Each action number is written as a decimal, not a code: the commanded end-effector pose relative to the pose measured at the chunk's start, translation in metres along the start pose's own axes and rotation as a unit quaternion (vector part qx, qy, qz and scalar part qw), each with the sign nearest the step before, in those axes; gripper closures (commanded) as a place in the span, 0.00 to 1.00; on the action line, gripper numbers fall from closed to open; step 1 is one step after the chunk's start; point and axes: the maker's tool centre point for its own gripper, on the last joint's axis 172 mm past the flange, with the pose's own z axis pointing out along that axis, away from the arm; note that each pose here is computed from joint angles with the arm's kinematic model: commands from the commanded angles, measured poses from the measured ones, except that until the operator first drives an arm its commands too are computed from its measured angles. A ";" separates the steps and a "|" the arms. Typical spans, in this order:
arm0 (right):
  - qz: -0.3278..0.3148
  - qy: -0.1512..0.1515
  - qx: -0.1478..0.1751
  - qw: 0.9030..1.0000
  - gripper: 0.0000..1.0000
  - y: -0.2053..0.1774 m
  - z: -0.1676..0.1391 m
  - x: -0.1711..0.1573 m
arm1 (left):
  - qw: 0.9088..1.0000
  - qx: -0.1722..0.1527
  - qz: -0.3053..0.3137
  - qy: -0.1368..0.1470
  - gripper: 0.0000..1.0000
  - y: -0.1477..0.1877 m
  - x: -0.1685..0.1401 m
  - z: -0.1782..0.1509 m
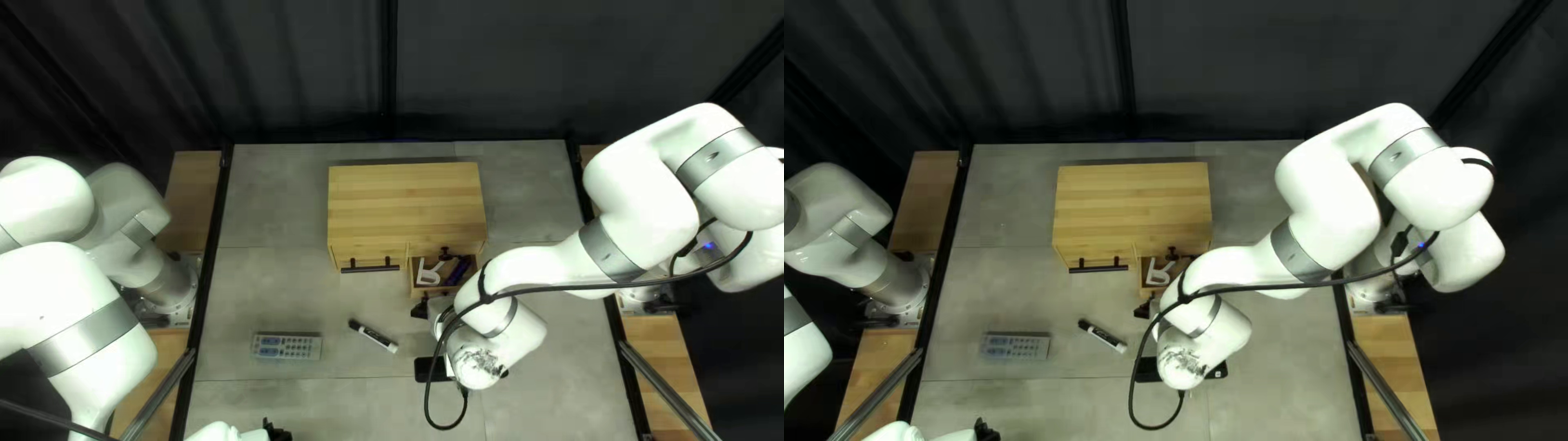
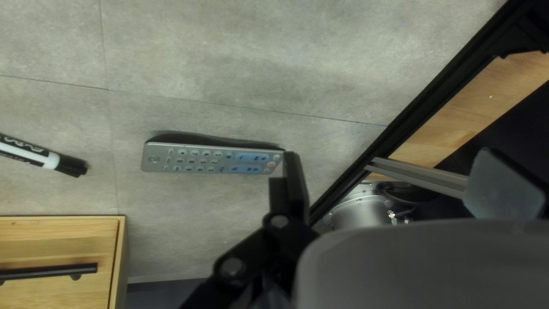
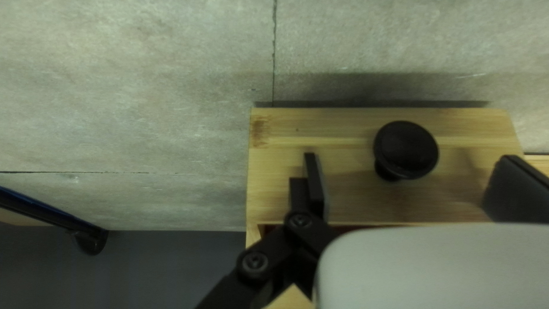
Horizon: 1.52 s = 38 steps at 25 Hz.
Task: Open drawers and place objects into drawer and close
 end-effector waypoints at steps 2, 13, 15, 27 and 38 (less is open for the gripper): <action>0.001 -0.003 0.000 1.000 0.00 -0.001 0.002 -0.004 | 1.000 0.000 0.000 0.000 0.00 0.000 0.000 0.000; 0.000 -0.007 -0.003 1.000 0.00 0.000 0.004 -0.008 | 1.000 0.000 0.000 0.000 0.00 0.000 0.000 0.000; -0.001 -0.007 -0.004 1.000 0.00 0.000 0.005 -0.008 | 1.000 0.000 0.000 0.000 0.00 0.000 0.000 0.000; -0.001 -0.008 -0.005 1.000 0.00 0.001 0.008 -0.012 | 1.000 0.000 0.000 0.000 0.00 0.000 0.000 0.000; -0.001 -0.008 -0.005 1.000 0.00 0.002 0.012 -0.015 | 1.000 0.000 0.000 0.000 0.00 0.000 0.000 0.000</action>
